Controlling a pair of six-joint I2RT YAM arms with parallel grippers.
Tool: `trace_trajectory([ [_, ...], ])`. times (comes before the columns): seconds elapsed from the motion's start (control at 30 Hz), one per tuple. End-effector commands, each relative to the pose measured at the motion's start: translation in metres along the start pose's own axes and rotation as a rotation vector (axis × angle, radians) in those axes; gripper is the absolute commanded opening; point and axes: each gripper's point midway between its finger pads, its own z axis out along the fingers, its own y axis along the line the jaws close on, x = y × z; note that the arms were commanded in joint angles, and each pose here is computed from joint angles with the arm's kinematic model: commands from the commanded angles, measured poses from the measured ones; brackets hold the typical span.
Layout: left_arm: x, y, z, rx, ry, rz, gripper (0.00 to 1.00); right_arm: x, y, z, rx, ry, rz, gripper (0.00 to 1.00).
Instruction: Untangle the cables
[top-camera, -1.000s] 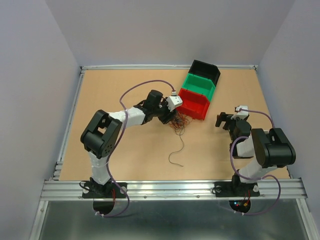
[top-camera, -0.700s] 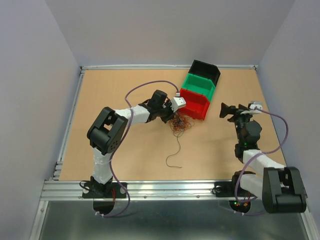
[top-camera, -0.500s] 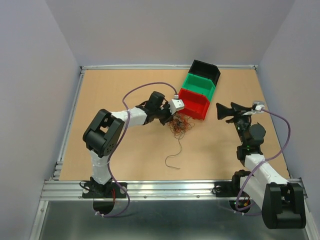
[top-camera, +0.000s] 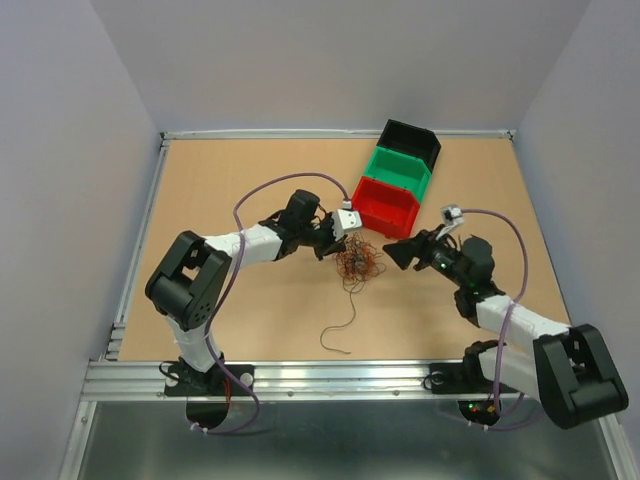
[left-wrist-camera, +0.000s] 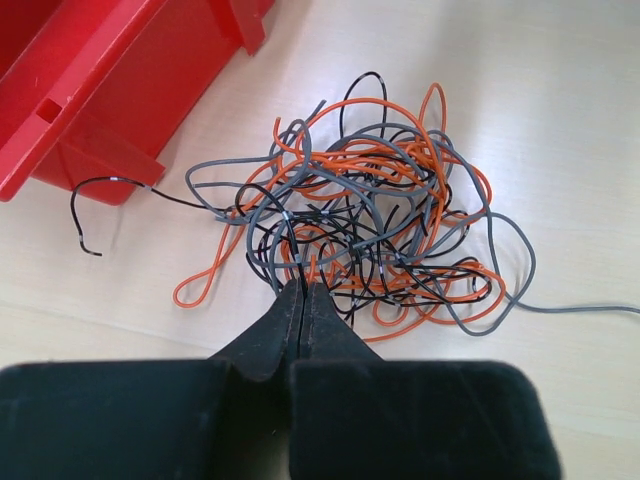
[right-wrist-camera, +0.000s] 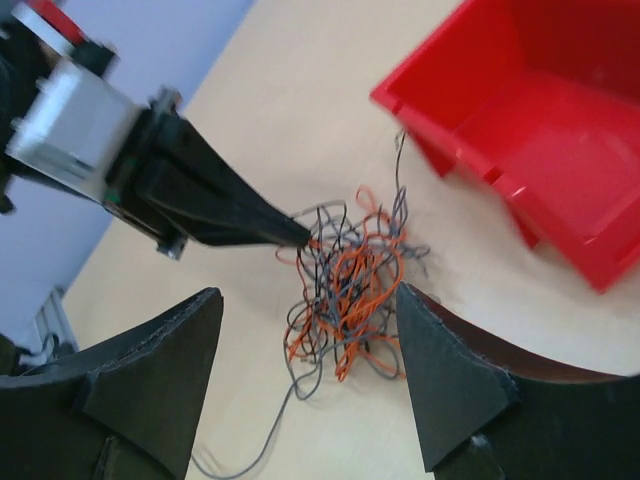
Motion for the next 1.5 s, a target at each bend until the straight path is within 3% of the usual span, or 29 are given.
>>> trace_trajectory([
  [0.0, -0.029, -0.002, -0.013, -0.008, -0.085, 0.069, 0.00, 0.029, -0.004, 0.026, 0.070, 0.164, -0.054, 0.75],
  [0.17, -0.031, 0.001, -0.018, -0.026, -0.088, 0.063, 0.00, 0.077, -0.018, 0.049, 0.122, 0.348, -0.042, 0.63],
  [0.3, -0.032, 0.004, -0.024, -0.043, -0.093, 0.052, 0.00, 0.092, -0.021, 0.066, 0.143, 0.419, -0.072, 0.53],
  [0.33, -0.033, 0.007, -0.026, -0.053, -0.099, 0.051, 0.00, 0.103, -0.021, 0.067, 0.140, 0.457, -0.072, 0.41],
  [0.4, -0.033, 0.010, -0.029, -0.067, -0.102, 0.051, 0.00, 0.107, -0.021, 0.072, 0.145, 0.475, -0.078, 0.30],
  [0.5, -0.036, 0.015, -0.037, -0.090, -0.119, 0.051, 0.00, 0.104, -0.019, 0.078, 0.148, 0.468, -0.087, 0.02],
  [0.77, -0.051, 0.049, -0.084, -0.221, -0.203, -0.004, 0.00, 0.062, -0.018, 0.054, 0.261, 0.281, -0.099, 0.01],
  [0.9, -0.051, 0.093, -0.139, -0.362, -0.315, -0.136, 0.00, 0.027, -0.049, 0.024, 0.536, 0.107, -0.081, 0.01],
  [1.07, -0.049, 0.121, -0.189, -0.524, -0.414, -0.198, 0.00, -0.014, -0.053, -0.021, 0.664, -0.096, -0.070, 0.01],
  [1.27, -0.057, 0.117, -0.214, -0.601, -0.477, -0.160, 0.00, -0.019, -0.034, -0.038, 0.582, -0.127, -0.074, 0.01],
  [1.47, -0.058, 0.116, -0.223, -0.654, -0.493, -0.146, 0.00, 0.004, -0.006, -0.016, 0.394, 0.034, -0.111, 0.01],
])
